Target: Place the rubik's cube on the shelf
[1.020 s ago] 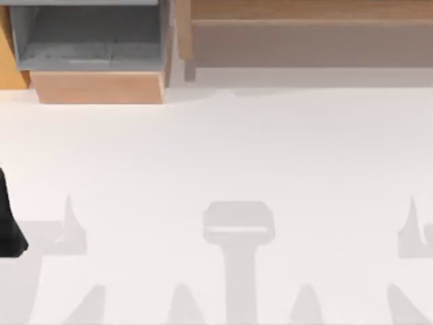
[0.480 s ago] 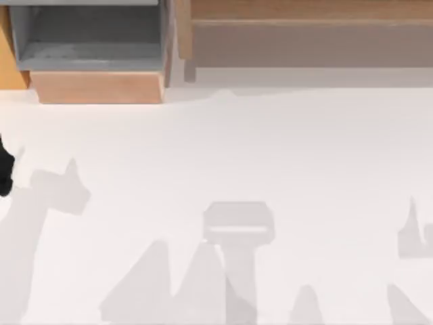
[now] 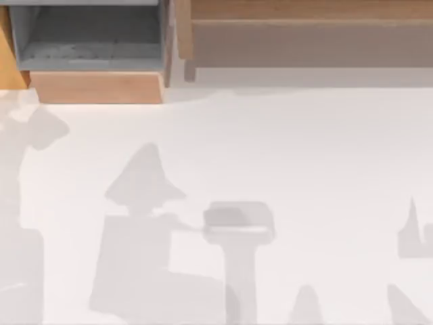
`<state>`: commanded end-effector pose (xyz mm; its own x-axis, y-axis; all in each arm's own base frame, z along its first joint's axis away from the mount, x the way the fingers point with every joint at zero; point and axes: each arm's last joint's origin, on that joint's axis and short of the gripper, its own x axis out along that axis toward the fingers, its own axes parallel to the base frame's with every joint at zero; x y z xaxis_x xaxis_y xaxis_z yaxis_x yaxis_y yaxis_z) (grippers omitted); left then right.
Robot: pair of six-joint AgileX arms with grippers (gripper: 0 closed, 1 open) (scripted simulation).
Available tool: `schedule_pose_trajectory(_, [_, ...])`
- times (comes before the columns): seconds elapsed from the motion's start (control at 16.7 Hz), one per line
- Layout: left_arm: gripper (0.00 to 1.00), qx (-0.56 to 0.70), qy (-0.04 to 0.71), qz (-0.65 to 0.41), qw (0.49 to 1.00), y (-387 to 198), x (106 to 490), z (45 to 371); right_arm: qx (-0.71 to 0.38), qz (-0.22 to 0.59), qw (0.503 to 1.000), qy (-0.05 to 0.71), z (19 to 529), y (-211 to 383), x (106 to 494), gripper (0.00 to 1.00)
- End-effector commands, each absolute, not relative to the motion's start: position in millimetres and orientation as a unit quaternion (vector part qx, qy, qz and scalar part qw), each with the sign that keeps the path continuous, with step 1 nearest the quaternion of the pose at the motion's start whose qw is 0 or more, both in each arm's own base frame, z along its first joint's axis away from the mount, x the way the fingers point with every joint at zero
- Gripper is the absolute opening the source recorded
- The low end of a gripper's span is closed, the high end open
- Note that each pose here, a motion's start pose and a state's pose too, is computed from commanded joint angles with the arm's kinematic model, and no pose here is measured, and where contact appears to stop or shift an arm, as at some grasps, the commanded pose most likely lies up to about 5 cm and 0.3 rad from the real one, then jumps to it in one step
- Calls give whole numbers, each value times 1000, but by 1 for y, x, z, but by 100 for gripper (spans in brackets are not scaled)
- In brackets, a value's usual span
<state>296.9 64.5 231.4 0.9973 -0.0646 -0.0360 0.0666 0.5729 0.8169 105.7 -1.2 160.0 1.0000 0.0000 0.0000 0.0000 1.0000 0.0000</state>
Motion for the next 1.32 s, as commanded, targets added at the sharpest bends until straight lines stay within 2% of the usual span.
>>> schedule_pose_trajectory(0.36, [100, 614, -6, -19, 789, 127, 376, 168, 0, 0, 1000, 0, 160, -1, 106, 100])
schedule_pose_trajectory(0.72, [100, 698, -7, -8, 716, 167, 405, 104, 0, 0, 1000, 0, 160, -1, 106, 100])
schedule_pose_trajectory(0.84, [100, 707, -7, -7, 707, 171, 407, 95, 0, 0, 1000, 0, 160, -1, 106, 100])
schedule_pose_trajectory(1.32, [100, 707, -7, -7, 707, 170, 414, 96, 0, 0, 1000, 0, 160, -1, 106, 100])
